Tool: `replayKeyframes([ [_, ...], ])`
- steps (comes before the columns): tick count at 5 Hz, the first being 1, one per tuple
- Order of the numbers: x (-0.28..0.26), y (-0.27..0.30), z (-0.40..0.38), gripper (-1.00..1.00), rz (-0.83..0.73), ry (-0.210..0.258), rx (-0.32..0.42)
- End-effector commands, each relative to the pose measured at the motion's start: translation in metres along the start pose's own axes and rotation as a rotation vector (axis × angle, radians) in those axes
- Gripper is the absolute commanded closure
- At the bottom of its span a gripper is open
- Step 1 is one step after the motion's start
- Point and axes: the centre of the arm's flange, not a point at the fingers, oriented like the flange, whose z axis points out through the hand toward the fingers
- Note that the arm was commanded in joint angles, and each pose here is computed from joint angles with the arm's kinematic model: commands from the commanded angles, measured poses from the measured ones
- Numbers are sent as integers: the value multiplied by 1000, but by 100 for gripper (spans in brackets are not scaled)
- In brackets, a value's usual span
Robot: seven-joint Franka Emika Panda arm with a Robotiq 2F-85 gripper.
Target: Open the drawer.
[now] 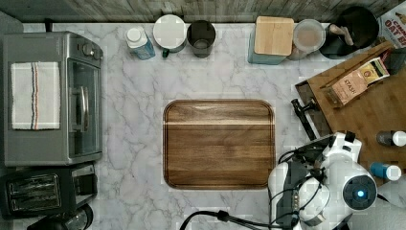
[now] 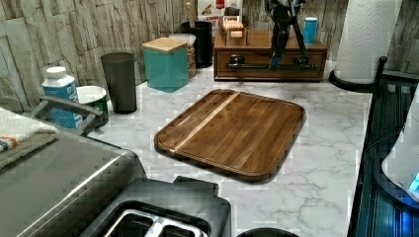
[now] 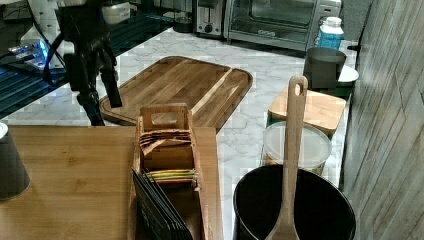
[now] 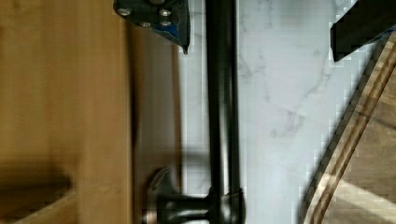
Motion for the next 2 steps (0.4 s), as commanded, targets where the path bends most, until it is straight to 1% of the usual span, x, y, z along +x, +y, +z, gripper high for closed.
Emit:
replayKeyframes([
  [1, 7, 3, 37, -100, 12, 130, -45],
  [2, 14, 6, 44, -100, 12, 94, -9],
])
